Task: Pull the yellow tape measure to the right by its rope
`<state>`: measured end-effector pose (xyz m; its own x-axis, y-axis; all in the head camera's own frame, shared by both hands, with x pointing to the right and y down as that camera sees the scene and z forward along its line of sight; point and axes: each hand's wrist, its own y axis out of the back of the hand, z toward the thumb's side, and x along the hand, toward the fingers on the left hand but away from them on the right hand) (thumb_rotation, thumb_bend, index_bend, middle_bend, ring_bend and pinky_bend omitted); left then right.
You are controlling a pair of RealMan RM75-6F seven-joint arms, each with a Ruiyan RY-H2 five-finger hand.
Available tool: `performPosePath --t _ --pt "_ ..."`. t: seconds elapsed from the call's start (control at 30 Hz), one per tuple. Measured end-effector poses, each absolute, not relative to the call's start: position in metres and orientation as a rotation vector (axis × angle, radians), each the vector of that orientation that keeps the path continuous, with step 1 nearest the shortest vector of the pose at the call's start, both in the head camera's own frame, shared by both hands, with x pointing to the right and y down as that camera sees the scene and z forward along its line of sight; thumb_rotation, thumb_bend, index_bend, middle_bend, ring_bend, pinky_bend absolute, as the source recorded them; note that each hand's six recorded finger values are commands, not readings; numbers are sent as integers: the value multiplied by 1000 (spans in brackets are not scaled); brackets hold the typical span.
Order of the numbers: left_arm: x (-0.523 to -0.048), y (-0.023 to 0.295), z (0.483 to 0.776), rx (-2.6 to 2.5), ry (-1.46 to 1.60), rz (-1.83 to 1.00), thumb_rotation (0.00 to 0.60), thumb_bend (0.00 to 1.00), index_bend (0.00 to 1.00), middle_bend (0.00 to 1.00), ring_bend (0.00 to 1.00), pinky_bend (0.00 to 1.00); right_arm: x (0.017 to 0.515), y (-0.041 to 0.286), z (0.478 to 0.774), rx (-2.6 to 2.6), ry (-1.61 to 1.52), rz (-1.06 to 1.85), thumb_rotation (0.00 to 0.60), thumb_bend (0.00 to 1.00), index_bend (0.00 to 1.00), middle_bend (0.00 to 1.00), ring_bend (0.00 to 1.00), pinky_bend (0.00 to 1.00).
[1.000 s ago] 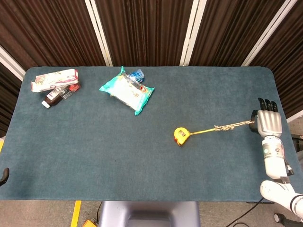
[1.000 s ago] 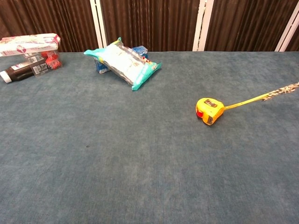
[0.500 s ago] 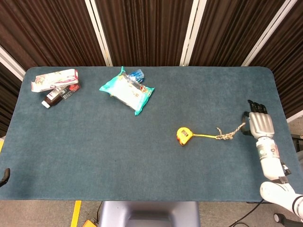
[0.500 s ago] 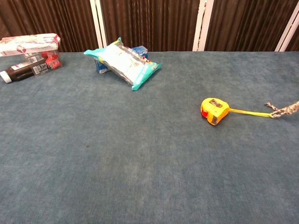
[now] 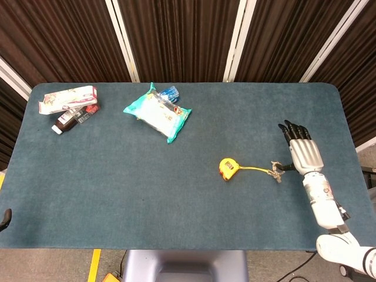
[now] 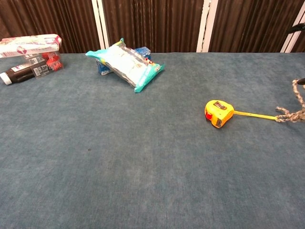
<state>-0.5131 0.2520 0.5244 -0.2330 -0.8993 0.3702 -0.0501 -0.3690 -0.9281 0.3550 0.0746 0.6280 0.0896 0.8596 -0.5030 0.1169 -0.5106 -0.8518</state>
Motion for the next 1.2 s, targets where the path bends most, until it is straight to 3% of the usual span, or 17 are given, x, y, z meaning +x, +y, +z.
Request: performPosePath --t 0.47,0.67,0.9,1.2 --pt "-511 251 526 -1367 1171 -1678 600 413 106 0 0 228 385 93 591 -1759 -990 1529 600 63 86 59 13 0" --pt "-511 250 528 -1358 1162 -1679 600 413 106 0 0 228 418 128 575 -1652 -1154 1489 600 64 147 55 13 0" --pt "-508 250 530 -1355 1145 -1678 600 413 106 0 0 228 464 194 564 -1581 -1260 1500 600 64 136 55 13 0" --pt "-506 249 531 -1350 1138 -1672 600 413 106 0 0 224 487 200 572 -1506 -1215 1602 600 64 109 55 1 0"
